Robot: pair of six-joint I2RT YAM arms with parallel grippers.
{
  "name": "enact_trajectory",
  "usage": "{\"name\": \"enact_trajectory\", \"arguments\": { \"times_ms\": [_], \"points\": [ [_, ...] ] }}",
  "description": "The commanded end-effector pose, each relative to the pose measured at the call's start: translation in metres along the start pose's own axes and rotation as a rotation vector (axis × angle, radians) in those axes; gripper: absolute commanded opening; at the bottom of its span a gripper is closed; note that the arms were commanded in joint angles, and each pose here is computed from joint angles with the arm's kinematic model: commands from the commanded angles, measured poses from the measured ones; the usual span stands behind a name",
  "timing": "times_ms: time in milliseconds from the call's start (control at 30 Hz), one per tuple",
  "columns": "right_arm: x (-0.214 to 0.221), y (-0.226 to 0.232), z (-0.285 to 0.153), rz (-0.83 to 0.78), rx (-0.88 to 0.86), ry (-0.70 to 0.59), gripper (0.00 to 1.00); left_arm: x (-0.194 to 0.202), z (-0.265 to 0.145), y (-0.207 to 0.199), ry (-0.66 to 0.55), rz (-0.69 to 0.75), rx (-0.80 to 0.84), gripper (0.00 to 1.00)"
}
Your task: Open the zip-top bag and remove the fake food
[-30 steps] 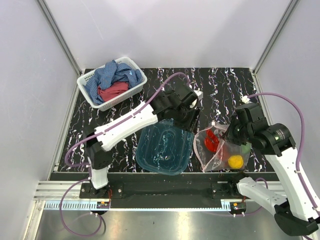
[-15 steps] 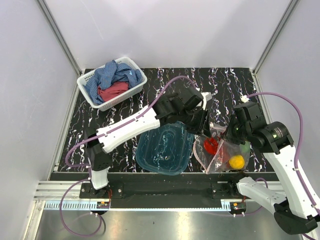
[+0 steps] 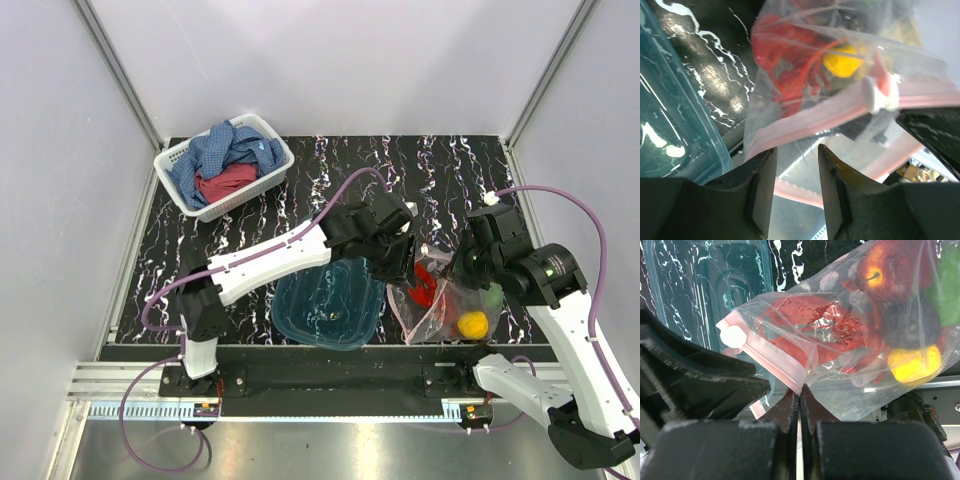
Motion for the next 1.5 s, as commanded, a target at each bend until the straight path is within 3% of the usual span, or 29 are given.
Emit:
{"name": "enact_trajectory", "arguments": {
  "times_ms": [0,333,467,633,967,1200,1467],
  "points": [
    [-0.005,0.002,-0.003,0.023,-0.013,-0.034,0.00,-0.015,0.006,-0.002,-0.082,0.005,-0.024,0.38],
    [-0.004,0.005,-0.005,0.076,-0.027,-0.032,0.00,-0.025,0.027,0.005,-0.134,-0.008,-0.065,0.38],
    [0.000,0.010,-0.003,0.105,-0.051,-0.014,0.00,-0.030,0.026,-0.005,-0.169,-0.005,-0.025,0.26],
    [0.004,0.009,-0.003,0.125,-0.061,-0.011,0.00,-0.028,0.024,-0.014,-0.175,-0.027,0.026,0.24],
    [0.000,0.018,-0.007,0.213,-0.098,-0.024,0.00,-0.024,0.042,0.003,-0.174,-0.074,-0.017,0.34],
    [0.010,0.023,-0.003,0.280,-0.131,0.012,0.00,-0.028,0.052,-0.014,-0.167,-0.057,0.062,0.38],
    [0.008,0.018,-0.009,0.310,-0.115,-0.015,0.00,-0.030,0.058,-0.019,-0.168,-0.041,0.099,0.20]
  ]
}}
Point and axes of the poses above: each gripper's point midway between its finger pads, its own z axis out along the fingers, its own y axis along the line the jaws close on, x = y × z, the point moved 1 cm from there along -z, back along the fingers, and after that the axes turned 10 degrees about -z, right-handed, at the moved point
